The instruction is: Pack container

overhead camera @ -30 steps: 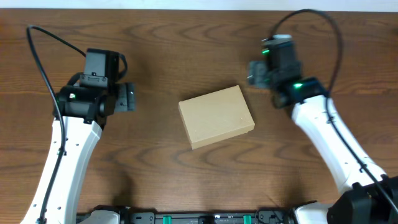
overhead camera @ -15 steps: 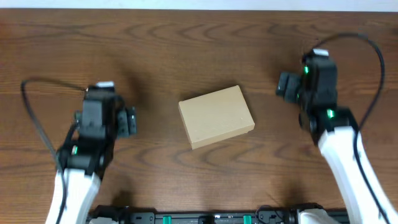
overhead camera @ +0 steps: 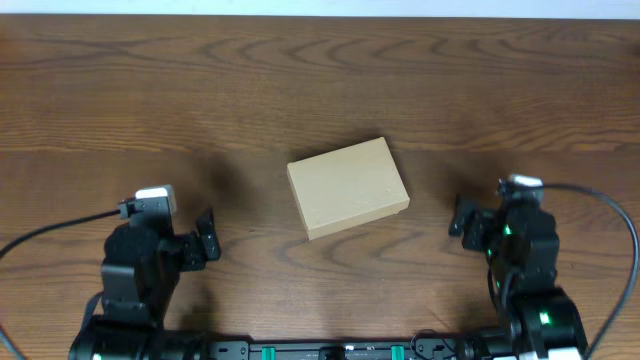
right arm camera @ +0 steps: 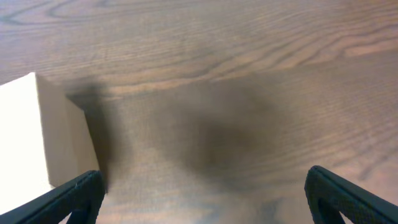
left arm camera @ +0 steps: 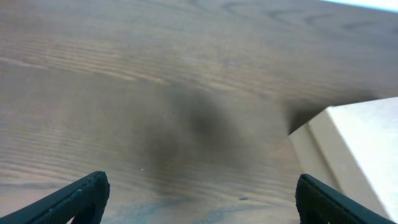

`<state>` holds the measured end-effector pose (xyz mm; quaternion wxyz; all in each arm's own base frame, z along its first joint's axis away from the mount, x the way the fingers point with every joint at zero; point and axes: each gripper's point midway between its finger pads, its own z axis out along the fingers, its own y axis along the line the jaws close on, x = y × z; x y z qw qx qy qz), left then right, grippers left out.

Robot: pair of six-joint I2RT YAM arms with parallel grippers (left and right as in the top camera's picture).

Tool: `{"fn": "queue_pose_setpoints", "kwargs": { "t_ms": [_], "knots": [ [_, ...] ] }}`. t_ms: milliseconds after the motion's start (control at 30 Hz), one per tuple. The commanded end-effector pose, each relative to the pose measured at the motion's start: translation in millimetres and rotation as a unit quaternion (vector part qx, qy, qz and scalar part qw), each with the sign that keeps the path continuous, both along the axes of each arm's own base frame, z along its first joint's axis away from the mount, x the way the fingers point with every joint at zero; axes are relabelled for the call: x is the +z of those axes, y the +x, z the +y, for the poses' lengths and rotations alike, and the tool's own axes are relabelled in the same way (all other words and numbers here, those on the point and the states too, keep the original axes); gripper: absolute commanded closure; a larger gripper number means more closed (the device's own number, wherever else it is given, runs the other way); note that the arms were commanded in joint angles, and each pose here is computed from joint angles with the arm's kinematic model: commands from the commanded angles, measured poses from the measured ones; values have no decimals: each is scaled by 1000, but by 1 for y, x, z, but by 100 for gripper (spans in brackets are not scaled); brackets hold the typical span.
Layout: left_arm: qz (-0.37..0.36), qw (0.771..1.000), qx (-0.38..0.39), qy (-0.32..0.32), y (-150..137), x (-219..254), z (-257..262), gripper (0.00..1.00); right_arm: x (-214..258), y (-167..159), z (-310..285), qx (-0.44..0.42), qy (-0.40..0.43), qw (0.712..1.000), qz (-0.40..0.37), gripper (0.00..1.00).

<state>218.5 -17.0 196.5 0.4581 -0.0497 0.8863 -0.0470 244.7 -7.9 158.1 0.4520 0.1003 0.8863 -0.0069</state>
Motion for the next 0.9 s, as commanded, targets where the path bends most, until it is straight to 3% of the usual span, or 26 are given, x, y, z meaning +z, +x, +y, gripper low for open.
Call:
{"fn": "queue_pose_setpoints", "kwargs": {
  "t_ms": [0, 867],
  "knots": [
    [-11, 1000, -10, -18, -5, 3, -5, 5, 1, -11, -1, -4, 7, 1000, -8, 2],
    [-2, 1000, -6, -14, -6, -4, -4, 5, -11, -24, 2, -4, 20, 1000, 20, 1]
  ]
}}
